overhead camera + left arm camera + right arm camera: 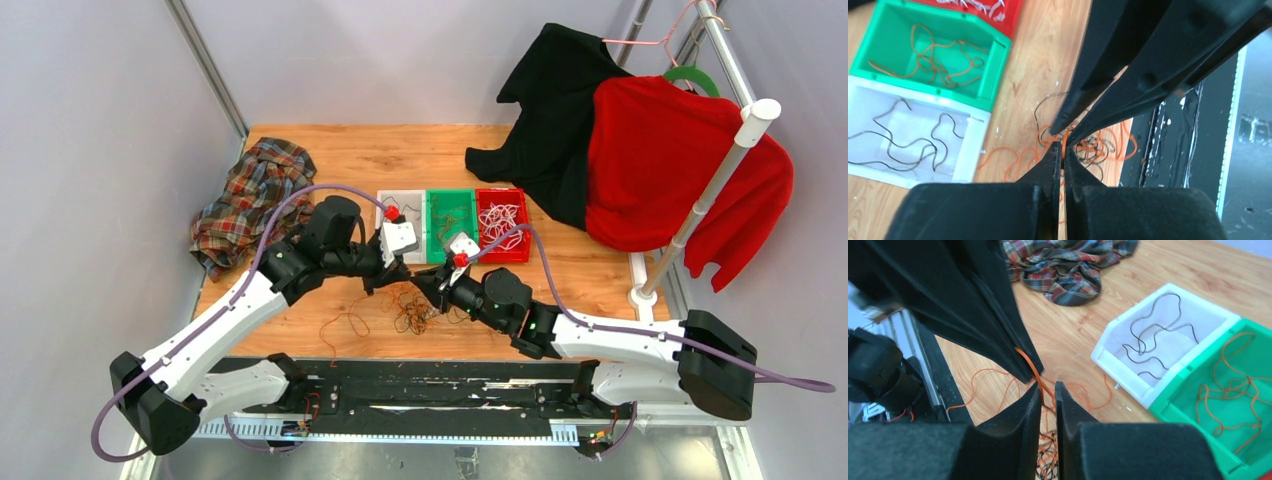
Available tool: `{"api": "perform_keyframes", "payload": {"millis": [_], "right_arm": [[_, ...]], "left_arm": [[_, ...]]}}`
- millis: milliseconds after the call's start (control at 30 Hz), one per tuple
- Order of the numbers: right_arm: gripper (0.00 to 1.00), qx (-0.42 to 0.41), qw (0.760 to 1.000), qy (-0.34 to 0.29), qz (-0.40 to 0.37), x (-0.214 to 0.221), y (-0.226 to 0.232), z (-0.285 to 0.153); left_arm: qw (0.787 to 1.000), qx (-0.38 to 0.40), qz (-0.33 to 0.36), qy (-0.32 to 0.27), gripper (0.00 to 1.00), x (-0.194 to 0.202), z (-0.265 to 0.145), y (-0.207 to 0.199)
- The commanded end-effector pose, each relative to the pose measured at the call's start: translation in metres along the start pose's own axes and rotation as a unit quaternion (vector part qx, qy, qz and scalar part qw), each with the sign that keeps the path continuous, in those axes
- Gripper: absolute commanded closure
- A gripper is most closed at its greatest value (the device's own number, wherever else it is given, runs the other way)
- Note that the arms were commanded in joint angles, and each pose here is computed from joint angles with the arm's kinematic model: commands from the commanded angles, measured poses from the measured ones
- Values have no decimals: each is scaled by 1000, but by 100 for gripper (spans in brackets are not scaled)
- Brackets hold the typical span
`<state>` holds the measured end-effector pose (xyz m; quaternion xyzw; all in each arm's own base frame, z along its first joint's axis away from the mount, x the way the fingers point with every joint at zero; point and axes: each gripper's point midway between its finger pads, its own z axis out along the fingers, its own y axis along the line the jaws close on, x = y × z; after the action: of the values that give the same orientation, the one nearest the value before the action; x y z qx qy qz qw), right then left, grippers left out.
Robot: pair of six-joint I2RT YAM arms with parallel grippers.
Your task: Untangle the cables
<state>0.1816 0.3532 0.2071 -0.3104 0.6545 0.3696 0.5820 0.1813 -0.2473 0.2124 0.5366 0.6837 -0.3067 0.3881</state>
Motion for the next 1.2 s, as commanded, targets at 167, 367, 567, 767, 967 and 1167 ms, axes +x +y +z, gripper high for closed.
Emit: {"api": "perform_keyframes", "payload": {"millis": [167, 367, 567, 767, 967, 1167], "right_arm": [[61, 139, 990, -5, 34, 17, -45, 0], [61, 179, 982, -37, 38, 3, -56, 10], [61, 223, 974, -28, 27, 13, -70, 18], [61, 236, 971, -10, 29, 52, -77, 18], [60, 235, 971, -22, 44, 71, -81, 6], [61, 242, 968, -14, 59, 87, -85, -10]], "left_arm": [[998, -1, 12, -59, 99, -62, -33, -8], [999, 17, -4, -48, 99, -60, -38, -18], [998, 26, 5, -55, 99, -78, -52, -24], [996, 3, 59, -71, 99, -125, -88, -20], [987, -60, 108, -104, 100, -169, -130, -12], [979, -89, 134, -123, 100, -191, -152, -11]]}}
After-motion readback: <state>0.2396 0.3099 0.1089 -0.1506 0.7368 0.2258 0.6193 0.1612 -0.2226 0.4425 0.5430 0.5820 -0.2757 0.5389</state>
